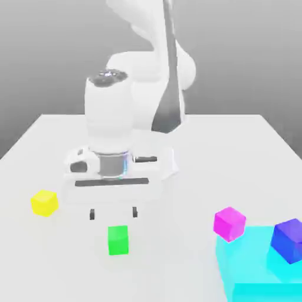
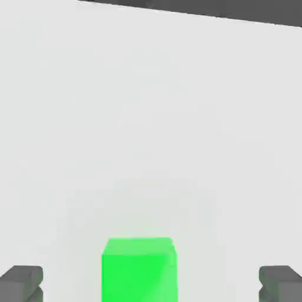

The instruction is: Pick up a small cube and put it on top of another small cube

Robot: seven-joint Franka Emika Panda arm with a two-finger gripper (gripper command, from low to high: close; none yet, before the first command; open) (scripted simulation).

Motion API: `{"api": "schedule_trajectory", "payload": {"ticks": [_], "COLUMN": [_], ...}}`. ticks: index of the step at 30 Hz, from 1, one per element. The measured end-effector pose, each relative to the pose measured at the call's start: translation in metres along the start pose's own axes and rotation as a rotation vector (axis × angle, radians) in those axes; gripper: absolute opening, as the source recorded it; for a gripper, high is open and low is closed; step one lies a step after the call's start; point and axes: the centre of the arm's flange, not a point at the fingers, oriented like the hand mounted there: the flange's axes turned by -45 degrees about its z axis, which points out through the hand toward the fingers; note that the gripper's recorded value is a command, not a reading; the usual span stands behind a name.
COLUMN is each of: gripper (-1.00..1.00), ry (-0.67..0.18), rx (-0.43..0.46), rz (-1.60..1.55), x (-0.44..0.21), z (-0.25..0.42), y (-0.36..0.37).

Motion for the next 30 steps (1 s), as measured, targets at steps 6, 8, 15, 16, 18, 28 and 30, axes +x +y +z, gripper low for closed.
{"api": "schedule_trajectory", "payload": {"ticks": [6, 8, 15, 16, 18, 28, 30], "gripper": [-1.0, -1.0, -1.0, -1.0, -1.0, -1.0, -1.0], "ry": [-0.008, -0.008, -0.008, -0.008, -0.008, -0.012, -0.013], "rx": [0.001, 0.001, 0.003, 0.003, 0.003, 0.002, 0.002], "rz": [-0.001, -0.001, -0.001, -0.001, -0.001, 0.0, 0.008], "x": [-0.004, -0.004, -0.003, -0.003, -0.003, 0.078, 0.095], "z": [0.054, 0.054, 0.043, 0.035, 0.018, -0.042, -0.054], "y": [0.0, 0.0, 0.0, 0.0, 0.0, -0.099, -0.131]}}
